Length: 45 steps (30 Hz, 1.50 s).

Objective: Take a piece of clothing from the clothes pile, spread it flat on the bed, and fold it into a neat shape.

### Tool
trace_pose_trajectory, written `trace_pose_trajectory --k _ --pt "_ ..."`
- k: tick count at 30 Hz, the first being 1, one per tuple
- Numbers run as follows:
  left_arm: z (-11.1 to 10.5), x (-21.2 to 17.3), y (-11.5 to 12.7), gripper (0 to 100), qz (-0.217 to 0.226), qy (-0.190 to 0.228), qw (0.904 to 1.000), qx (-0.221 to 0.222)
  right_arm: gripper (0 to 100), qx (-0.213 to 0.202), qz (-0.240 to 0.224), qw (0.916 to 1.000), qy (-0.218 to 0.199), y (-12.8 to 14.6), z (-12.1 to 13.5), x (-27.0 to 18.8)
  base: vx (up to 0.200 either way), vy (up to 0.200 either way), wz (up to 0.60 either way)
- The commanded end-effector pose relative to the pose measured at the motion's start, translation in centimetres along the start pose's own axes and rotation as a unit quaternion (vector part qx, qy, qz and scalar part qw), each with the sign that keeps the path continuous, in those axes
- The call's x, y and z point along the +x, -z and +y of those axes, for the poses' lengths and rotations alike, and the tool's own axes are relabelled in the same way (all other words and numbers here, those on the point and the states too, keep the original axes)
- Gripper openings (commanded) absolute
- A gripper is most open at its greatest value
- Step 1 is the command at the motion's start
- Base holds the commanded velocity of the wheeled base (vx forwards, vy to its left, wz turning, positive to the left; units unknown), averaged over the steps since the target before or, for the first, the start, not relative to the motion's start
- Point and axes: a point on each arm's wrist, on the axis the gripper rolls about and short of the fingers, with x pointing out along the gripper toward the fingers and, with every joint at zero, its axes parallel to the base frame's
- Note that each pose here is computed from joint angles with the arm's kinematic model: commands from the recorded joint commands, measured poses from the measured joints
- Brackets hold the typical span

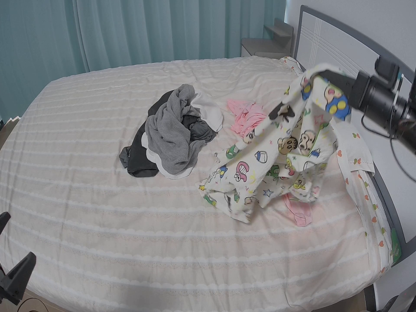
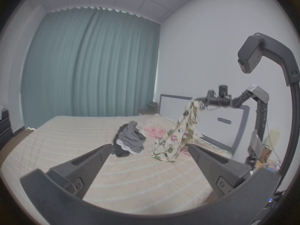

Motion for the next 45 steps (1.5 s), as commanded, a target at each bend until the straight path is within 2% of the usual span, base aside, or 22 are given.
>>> trace_pose_trajectory --k 1,4,8,13,18,21,26,30,34,39,43,45 --pt "1.6 7.4 -0.6 100 0.146 0.149 0.9771 -0.043 0 0.038 -0.064 0.9948 -0.07 -8.7 4.6 -0.8 0.0 0.0 0.0" --pt "0.9 8.9 0.3 100 0.19 0.212 0.9572 -0.053 0 0.056 -0.069 0.9913 -0.097 -10.0 6.2 -0.7 0.0 0.0 0.0" --pt "0.1 10.4 1.4 100 0.234 0.256 0.9365 -0.055 0 0.084 -0.073 0.9867 -0.119 -10.6 7.7 -0.2 0.0 0.0 0.0" --pt "-0.3 11.9 1.8 100 0.252 0.269 0.9276 -0.06 0 0.1 -0.059 0.9869 -0.112 -9.4 9.3 1.8 0.0 0.0 0.0" --pt "-0.7 14.2 2.2 100 0.245 0.273 0.9279 -0.065 0 0.11 -0.066 0.9883 -0.083 -8.4 10.5 5.5 0.0 0.0 0.0" --pt "-1.1 15.8 2.1 100 0.232 0.246 0.9377 -0.078 0 0.119 -0.083 0.9871 -0.068 -8.3 11.7 7.2 0.0 0.0 0.0" --pt "-3.1 17.8 2.1 100 0.209 0.231 0.941 -0.132 0 0.125 -0.079 0.9876 -0.052 -7.7 12.4 8.0 0.0 0.0 0.0" --pt "-3.7 18.7 2.7 100 0.216 0.224 0.9411 -0.133 0 0.134 -0.078 0.9868 -0.046 -7.8 12.6 7.8 0.0 0.0 0.0" --pt "-4.4 20.2 2.9 100 0.192 0.212 0.9464 -0.149 0 0.144 -0.059 0.9863 -0.054 -7.7 13.6 7.1 0.0 0.0 0.0" --pt "-7.2 20.9 2.9 100 0.172 0.251 0.9323 -0.196 0 0.147 -0.043 0.986 -0.067 -7.2 14.6 7.1 0.0 0.0 0.0" --pt "-7.9 22.1 4.4 100 0.192 0.226 0.9363 -0.188 0 0.15 -0.04 0.9853 -0.07 -7.0 14.9 7.1 0.0 0.0 0.0" --pt "-8.6 24.1 5.5 100 0.201 0.184 0.9452 -0.18 0 0.155 -0.038 0.9845 -0.074 -7.0 15.2 6.9 0.0 0.0 0.0"
